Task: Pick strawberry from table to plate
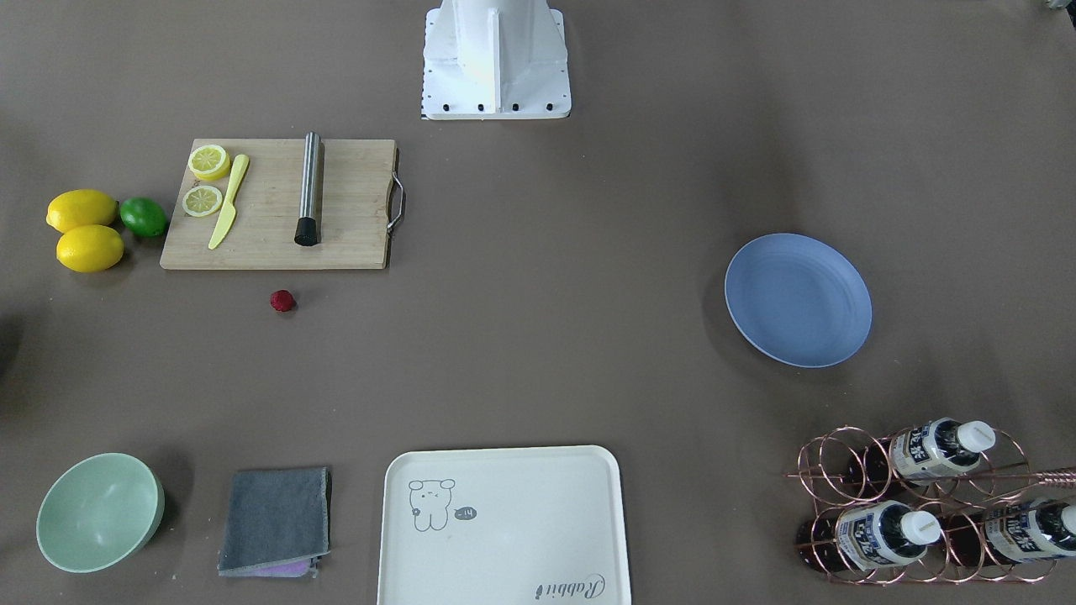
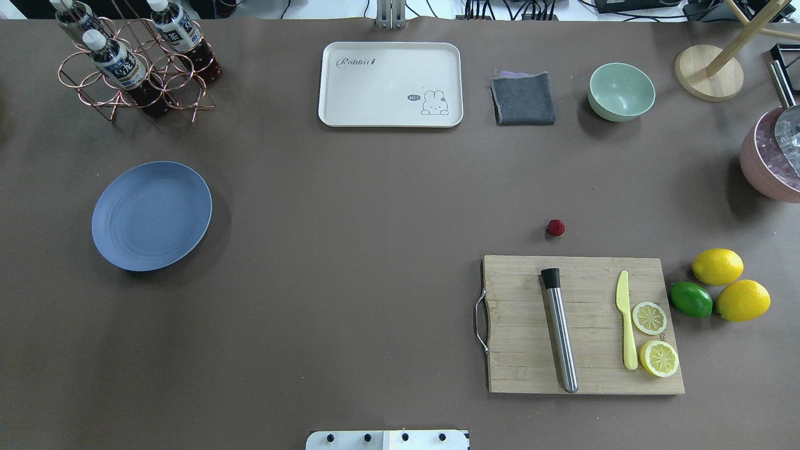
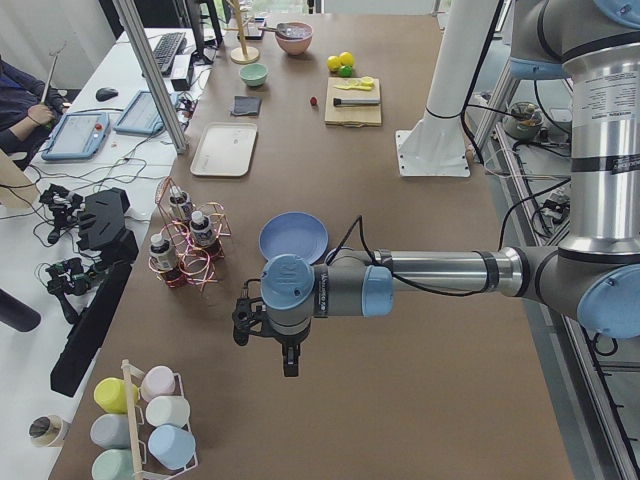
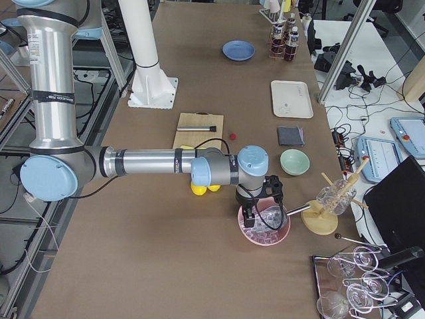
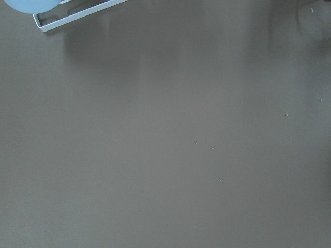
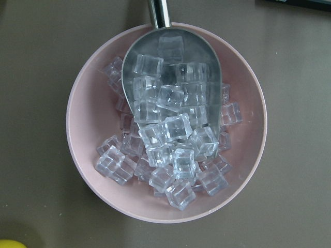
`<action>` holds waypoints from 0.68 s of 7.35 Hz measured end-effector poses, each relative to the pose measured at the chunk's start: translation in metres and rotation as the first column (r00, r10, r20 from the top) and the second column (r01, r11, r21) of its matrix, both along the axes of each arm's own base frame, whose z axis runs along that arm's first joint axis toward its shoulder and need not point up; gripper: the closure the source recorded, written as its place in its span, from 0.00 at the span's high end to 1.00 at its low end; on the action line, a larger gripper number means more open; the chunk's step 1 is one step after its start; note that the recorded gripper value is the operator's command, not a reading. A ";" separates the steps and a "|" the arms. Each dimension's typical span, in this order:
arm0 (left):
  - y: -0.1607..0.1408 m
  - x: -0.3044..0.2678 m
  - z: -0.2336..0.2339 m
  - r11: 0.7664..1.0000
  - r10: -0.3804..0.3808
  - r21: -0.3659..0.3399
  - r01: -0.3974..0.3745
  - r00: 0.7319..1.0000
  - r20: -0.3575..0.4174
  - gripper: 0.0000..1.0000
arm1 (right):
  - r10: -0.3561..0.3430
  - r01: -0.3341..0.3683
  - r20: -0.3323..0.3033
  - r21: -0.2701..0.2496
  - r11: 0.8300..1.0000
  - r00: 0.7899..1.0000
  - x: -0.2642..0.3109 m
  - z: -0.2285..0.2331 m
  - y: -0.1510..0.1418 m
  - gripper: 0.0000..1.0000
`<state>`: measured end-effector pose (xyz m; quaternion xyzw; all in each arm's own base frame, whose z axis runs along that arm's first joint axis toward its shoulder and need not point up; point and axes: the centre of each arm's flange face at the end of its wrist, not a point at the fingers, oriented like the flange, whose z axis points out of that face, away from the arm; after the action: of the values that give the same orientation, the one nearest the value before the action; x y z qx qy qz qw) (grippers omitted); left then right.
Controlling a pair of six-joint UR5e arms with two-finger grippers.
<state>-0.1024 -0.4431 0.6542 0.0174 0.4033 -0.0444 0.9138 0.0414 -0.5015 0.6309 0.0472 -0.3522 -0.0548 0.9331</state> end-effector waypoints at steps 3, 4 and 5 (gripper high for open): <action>-0.003 0.000 -0.003 1.000 0.001 0.006 -0.001 1.000 0.000 0.98 | 0.002 -0.002 0.001 -0.005 1.000 1.000 0.000 0.001 0.001 1.00; -0.006 0.000 -0.006 1.000 0.000 0.013 0.000 1.000 0.000 0.98 | 0.004 -0.004 0.002 -0.010 1.000 1.000 0.000 0.003 0.001 1.00; -0.007 0.000 -0.009 1.000 -0.001 0.024 0.001 1.000 0.001 0.98 | 0.007 -0.007 0.003 -0.018 1.000 1.000 0.000 0.005 0.002 1.00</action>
<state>-0.1025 -0.4503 0.6452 0.0287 0.4035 -0.0398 0.9136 0.0413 -0.4994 0.6358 0.0403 -0.3537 -0.0483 0.9332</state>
